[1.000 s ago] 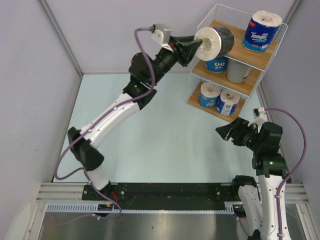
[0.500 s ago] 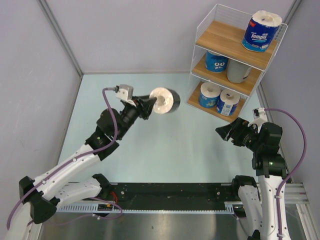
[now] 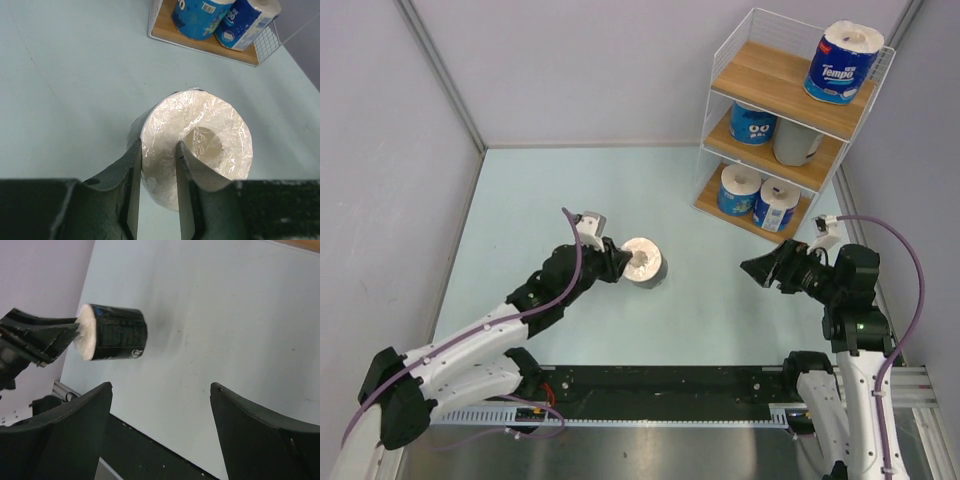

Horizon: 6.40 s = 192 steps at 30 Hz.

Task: Place and organize the paper towels onto the shelf

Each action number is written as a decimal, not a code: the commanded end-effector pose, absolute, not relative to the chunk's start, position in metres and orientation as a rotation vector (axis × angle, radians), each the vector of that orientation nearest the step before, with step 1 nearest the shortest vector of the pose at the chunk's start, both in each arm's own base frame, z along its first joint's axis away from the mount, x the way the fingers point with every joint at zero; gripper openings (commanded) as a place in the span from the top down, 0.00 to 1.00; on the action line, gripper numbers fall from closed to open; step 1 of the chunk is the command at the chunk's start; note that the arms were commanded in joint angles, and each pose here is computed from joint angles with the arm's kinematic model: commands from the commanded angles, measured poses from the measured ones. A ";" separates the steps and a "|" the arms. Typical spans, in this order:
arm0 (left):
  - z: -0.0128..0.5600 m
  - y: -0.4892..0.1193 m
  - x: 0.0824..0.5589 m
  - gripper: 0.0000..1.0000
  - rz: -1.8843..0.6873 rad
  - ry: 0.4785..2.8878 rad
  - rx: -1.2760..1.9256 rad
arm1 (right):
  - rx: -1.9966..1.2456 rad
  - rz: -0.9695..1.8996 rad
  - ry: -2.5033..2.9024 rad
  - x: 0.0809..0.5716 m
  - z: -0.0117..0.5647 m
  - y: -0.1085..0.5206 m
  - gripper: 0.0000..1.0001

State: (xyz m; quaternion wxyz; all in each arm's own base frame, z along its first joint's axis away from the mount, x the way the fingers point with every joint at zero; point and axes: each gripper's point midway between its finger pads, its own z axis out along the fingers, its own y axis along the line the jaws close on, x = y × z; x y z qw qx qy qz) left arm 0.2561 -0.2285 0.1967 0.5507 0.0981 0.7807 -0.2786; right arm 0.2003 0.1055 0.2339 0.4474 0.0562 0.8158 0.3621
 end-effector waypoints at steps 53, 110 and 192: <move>0.164 -0.207 0.227 0.00 -0.576 1.840 0.103 | -0.047 0.683 2.308 0.235 0.131 0.284 0.17; 0.129 -0.149 0.249 0.00 -0.051 1.979 -0.039 | 0.028 0.307 1.659 0.353 0.521 0.168 0.59; 0.099 -0.154 0.241 0.00 -0.102 2.022 0.003 | 0.337 0.267 1.424 0.476 0.565 0.039 0.28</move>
